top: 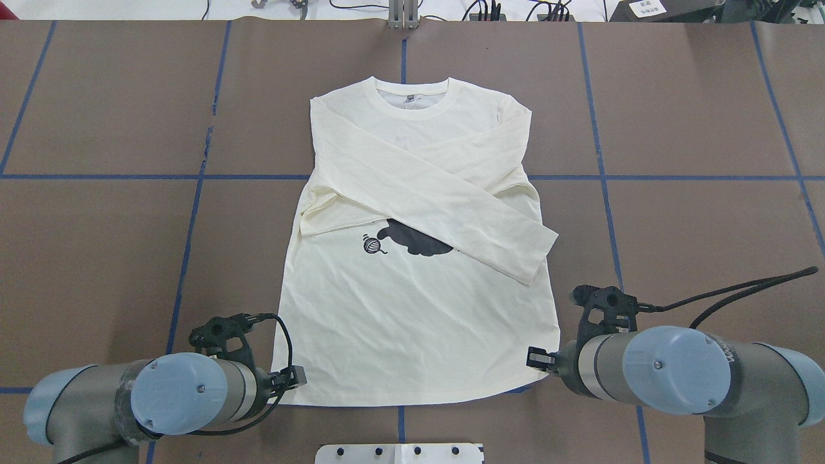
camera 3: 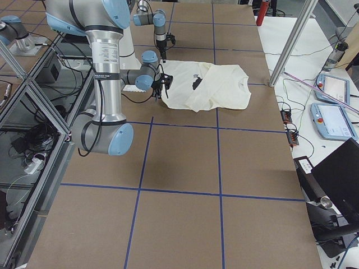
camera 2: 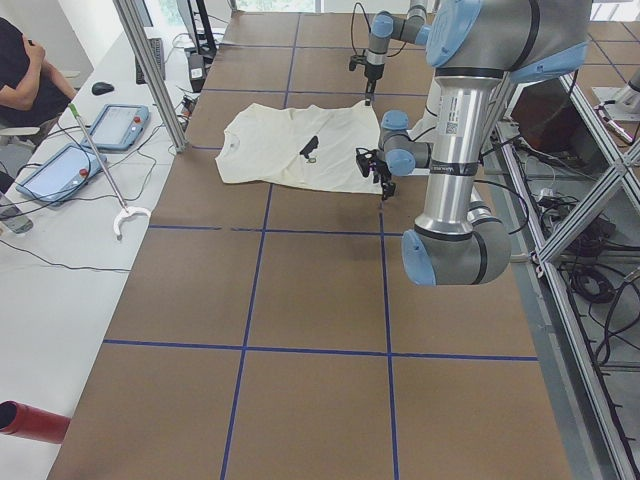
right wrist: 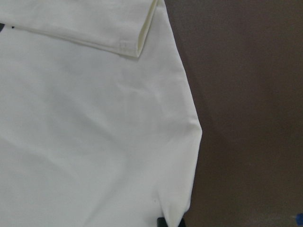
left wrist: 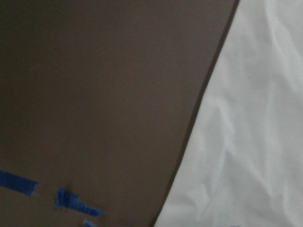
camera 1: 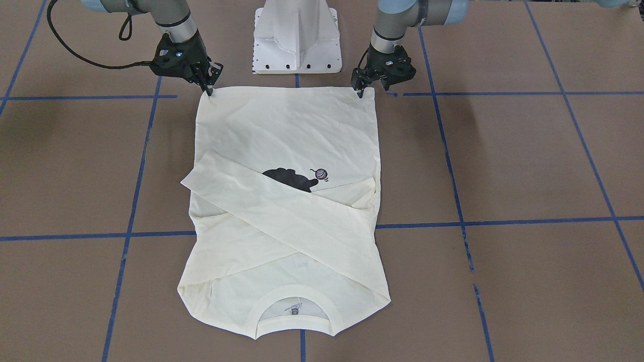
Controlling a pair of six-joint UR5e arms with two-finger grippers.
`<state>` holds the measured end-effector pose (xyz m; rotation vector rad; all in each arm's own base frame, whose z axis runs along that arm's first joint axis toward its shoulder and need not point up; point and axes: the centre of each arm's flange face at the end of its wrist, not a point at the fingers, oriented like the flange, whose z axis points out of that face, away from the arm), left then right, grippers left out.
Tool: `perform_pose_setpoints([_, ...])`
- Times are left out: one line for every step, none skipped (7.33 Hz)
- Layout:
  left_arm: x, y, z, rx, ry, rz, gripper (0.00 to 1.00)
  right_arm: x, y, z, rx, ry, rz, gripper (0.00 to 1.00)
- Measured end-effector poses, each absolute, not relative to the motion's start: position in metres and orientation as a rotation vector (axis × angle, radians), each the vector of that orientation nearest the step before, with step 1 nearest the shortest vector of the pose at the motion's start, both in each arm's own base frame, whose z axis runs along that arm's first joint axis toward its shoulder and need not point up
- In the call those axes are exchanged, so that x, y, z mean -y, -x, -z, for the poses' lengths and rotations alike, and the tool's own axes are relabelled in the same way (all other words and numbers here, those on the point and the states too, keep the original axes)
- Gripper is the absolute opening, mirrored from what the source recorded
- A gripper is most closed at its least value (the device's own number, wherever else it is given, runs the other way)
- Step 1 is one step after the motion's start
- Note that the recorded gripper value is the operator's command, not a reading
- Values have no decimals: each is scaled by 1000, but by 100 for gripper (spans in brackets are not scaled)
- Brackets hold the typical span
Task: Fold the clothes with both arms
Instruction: 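Grasp the bottom hem corners with both grippers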
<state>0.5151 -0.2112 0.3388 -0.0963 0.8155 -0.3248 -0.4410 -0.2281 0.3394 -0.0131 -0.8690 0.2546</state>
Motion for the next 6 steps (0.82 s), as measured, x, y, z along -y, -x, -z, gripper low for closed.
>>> perform_pose_setpoints([210, -516, -339, -813, 96, 321, 87, 228, 441, -340, 868, 14, -254, 0])
perform_pose_setpoints([209, -517, -339, -812, 97, 318, 82, 228, 441, -340, 867, 14, -254, 0])
perform_pose_setpoints([208, -518, -339, -813, 97, 316, 74, 228, 441, -341, 866, 14, -253, 0])
perform_pose_setpoints([208, -519, -337, -815, 98, 314, 62, 228, 441, -341, 866, 13, -253, 0])
perform_pose_setpoints([208, -520, -336, -818, 99, 313, 52, 229, 440, -341, 865, 13, -254, 0])
perform_pose_setpoints([207, -521, -335, -819, 98, 313, 42, 230, 440, -340, 867, 13, -254, 0])
